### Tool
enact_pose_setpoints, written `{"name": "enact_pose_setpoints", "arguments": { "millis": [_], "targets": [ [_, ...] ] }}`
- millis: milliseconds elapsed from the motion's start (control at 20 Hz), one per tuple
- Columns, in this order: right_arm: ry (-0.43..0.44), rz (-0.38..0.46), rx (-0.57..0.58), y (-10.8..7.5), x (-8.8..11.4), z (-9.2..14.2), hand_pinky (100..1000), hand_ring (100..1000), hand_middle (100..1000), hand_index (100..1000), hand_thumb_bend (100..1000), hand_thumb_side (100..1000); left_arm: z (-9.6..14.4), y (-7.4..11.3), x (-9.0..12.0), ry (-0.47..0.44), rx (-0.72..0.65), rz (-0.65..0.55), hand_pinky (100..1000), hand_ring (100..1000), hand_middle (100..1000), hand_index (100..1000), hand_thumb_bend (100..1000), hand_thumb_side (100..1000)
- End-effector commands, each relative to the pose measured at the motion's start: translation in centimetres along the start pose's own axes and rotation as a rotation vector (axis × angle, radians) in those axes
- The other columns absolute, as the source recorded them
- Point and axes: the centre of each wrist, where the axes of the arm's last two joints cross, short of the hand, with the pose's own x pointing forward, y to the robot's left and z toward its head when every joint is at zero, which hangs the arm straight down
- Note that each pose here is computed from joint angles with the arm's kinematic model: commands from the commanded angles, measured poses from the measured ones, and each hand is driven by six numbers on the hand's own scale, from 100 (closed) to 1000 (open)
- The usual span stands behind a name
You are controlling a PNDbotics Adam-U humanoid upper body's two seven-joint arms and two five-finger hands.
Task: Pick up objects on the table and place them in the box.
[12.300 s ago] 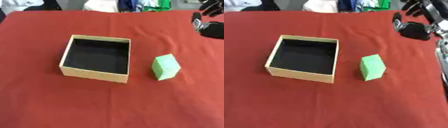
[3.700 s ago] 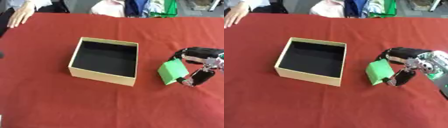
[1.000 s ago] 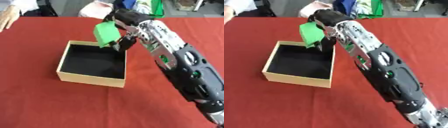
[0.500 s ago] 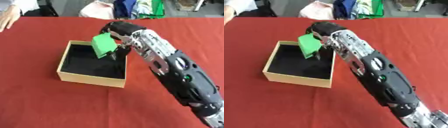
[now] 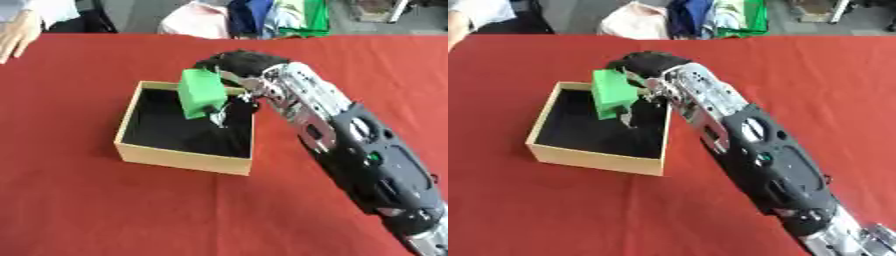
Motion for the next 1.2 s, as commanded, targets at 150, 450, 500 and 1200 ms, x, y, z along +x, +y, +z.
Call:
{"name": "enact_pose_setpoints", "arguments": {
  "millis": [150,450,500,1200],
  "targets": [
    [0.011,0.03,-0.033,-1.4,-0.1,0.8,981,941,847,1000,145,427,-0.5,0.0,0.6,-0.031,-0.008,0.002,654,629,712,783,100,527],
    [0.002,0.034,-0.01,-1.6,-0.2,1.0,989,946,869,1000,204,325,-0.5,0.0,0.6,-0.03,-0.012,0.001,654,630,713,783,100,526],
    [0.001,0.034,-0.007,-1.6,-0.2,1.0,990,946,873,1000,196,137,-0.5,0.0,0.6,-0.03,-0.013,0.001,654,630,713,783,100,526],
    [-0.033,-0.032,-0.054,-2.5,-0.7,2.3,964,922,863,1000,100,100,-0.5,0.1,0.6,-0.032,-0.02,-0.002,655,630,713,783,100,524]
  ]
}}
